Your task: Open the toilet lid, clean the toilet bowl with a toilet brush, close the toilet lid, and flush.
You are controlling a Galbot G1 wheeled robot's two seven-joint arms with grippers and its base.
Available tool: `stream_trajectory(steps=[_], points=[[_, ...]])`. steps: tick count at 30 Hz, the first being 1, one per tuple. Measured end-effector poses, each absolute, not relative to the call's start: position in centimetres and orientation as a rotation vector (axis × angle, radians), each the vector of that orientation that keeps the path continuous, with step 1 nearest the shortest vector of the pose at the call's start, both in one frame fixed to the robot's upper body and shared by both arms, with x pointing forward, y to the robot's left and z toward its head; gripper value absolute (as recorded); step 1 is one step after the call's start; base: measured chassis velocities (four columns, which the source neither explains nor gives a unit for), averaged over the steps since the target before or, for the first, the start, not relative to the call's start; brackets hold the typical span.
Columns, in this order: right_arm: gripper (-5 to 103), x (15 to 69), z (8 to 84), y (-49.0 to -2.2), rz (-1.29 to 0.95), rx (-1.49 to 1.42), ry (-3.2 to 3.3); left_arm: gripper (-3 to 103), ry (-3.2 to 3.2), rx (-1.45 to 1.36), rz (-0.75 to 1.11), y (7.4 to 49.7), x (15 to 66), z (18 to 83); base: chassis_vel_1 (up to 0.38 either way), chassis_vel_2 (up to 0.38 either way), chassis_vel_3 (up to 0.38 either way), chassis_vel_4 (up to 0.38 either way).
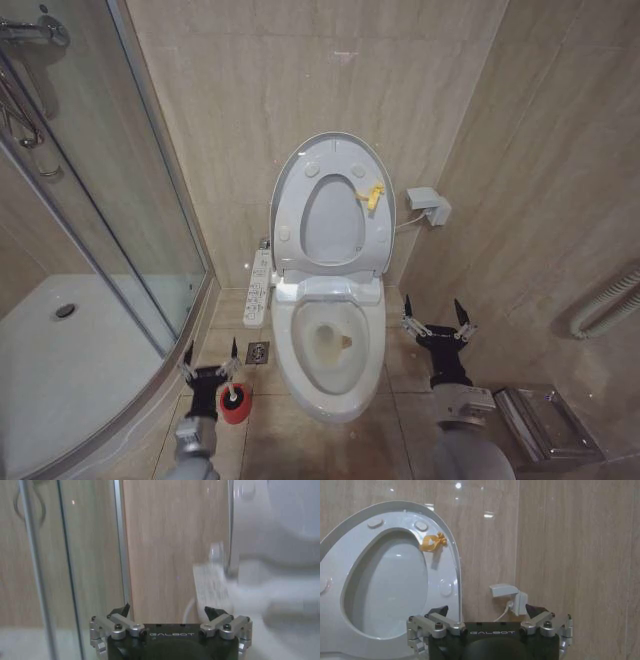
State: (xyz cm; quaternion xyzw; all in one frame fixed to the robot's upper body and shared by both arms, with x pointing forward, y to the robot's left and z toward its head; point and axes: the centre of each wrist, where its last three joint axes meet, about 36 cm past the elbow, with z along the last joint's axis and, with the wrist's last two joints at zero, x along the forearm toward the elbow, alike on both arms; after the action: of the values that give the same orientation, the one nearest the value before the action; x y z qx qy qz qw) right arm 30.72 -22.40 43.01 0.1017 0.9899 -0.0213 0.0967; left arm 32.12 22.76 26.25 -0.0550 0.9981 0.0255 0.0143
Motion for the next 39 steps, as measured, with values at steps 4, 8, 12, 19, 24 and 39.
stream_trajectory(steps=[4,8,12,19,24,39], points=[[100,30.7,43.0,-22.4,-0.063,0.301,2.932,99,3.145,-0.169,0.072,22.5,31.8,22.5,0.000,0.000,0.000,0.000],[100,30.7,43.0,-22.4,-0.063,0.301,2.932,99,3.200,-0.137,0.083,23.0,32.3,18.1,0.000,0.000,0.000,0.000],[100,30.7,43.0,-22.4,-0.063,0.301,2.932,98,3.228,-0.111,0.075,23.5,32.6,16.4,0.000,0.000,0.000,0.000],[100,30.7,43.0,-22.4,-0.063,0.301,2.932,100,3.255,-0.061,0.068,24.5,34.0,14.6,0.000,0.000,0.000,0.000],[100,30.7,43.0,-22.4,-0.063,0.301,2.932,100,3.248,-0.039,0.103,25.7,36.1,14.4,0.000,0.000,0.000,0.000],[100,30.7,43.0,-22.4,-0.063,0.301,2.932,100,3.232,0.028,0.111,25.6,38.6,14.1,0.000,0.000,0.000,0.000]])
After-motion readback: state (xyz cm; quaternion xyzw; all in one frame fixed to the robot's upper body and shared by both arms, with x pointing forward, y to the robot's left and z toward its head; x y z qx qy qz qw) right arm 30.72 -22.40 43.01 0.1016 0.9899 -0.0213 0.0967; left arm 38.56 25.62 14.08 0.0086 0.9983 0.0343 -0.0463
